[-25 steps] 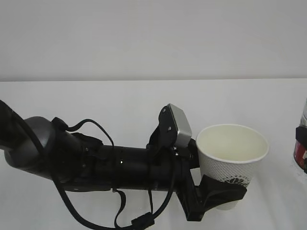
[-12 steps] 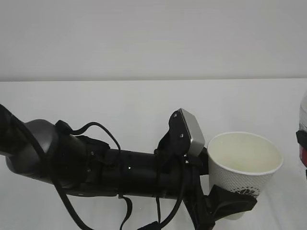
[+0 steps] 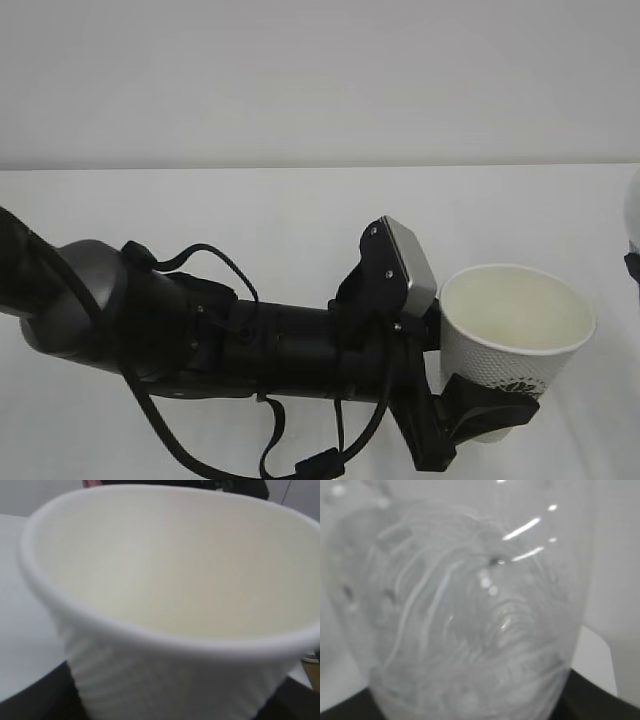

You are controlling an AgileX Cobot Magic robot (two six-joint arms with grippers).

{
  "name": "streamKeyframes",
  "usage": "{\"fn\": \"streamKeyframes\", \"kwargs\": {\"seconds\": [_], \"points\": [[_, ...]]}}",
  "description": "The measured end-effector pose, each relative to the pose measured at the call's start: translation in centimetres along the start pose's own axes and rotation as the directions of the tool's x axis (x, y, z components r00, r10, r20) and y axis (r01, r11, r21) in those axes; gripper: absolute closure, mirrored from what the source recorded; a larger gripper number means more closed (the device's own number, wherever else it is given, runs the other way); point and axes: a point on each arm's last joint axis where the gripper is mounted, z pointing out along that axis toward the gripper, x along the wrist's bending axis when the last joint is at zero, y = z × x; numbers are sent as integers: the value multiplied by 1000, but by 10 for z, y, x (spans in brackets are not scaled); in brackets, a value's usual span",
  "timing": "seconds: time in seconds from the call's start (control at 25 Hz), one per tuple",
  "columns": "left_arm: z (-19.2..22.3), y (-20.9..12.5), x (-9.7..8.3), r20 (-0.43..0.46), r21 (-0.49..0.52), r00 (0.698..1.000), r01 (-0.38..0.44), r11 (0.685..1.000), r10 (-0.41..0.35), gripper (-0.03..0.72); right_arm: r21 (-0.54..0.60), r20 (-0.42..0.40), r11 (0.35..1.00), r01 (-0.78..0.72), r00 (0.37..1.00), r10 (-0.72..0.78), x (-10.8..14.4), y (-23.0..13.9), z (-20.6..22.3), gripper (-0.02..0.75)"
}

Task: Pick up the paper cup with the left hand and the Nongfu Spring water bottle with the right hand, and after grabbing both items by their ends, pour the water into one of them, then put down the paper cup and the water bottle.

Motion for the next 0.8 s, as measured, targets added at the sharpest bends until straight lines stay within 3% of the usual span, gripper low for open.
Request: {"fn": "streamKeyframes", "kwargs": {"seconds": [0.2, 0.8], "points": [[0, 0, 0, -1, -3, 999, -38, 999, 38, 151, -3, 3, 998, 67, 998, -67, 0, 0, 0, 353], [0, 5, 2, -16, -75, 1000, -24, 997, 23, 152, -19, 24, 989, 145, 989, -144, -2, 2, 0, 353]]}}
